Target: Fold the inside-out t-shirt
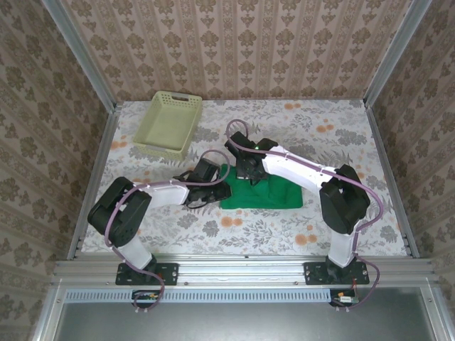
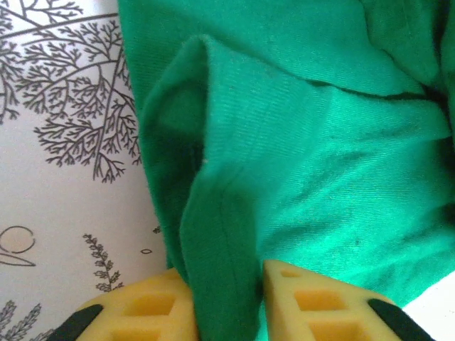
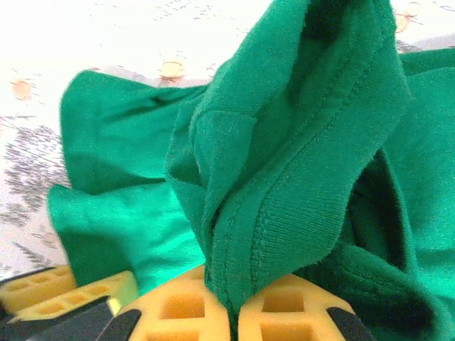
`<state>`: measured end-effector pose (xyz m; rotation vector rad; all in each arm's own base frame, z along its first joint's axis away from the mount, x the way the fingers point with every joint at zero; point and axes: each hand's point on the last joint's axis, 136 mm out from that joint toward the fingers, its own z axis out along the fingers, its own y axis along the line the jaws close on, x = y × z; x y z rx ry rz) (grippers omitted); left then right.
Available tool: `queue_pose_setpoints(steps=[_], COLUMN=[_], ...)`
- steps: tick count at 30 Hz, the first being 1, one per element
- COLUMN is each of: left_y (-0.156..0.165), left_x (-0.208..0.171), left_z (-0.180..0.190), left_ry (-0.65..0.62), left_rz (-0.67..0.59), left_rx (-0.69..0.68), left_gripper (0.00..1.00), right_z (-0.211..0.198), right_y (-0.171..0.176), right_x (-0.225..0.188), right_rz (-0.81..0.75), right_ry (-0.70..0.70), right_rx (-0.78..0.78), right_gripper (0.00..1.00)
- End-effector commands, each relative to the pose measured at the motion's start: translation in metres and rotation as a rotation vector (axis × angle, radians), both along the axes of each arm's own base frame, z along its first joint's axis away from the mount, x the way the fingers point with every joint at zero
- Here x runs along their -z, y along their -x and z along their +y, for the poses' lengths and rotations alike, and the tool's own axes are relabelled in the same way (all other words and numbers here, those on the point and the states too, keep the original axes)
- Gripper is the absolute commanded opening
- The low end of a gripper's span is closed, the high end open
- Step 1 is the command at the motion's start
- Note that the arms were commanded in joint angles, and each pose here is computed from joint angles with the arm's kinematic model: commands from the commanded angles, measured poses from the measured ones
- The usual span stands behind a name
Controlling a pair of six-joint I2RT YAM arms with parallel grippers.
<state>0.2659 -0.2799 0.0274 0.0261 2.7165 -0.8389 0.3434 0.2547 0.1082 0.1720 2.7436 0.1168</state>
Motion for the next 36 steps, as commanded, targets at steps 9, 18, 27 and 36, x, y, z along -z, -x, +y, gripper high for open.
queue_pose_setpoints(steps=[9, 18, 27, 36], left_y=[0.005, 0.006, 0.009, -0.007], left_x=[0.004, -0.022, -0.085, -0.082], left_z=[0.004, 0.065, 0.026, -0.050], left_ry=[0.016, -0.090, -0.170, -0.310], left_rz=[0.006, -0.089, -0.251, -0.259], left_rx=[-0.023, -0.190, 0.008, 0.191], left_gripper=[0.22, 0.39, 0.54, 0.66], right_z=[0.046, 0.037, -0.080, -0.100], right_y=[-0.002, 0.003, -0.016, -0.039], right_x=[0.014, -0.022, -0.017, 0.017], right_rz=[0.041, 0.019, -0.033, -0.006], right_ry=[-0.192, -0.200, -0.179, -0.128], right_rx=[0.013, -0.096, 0.045, 0.055], right_gripper=[0.04, 0.61, 0.62, 0.62])
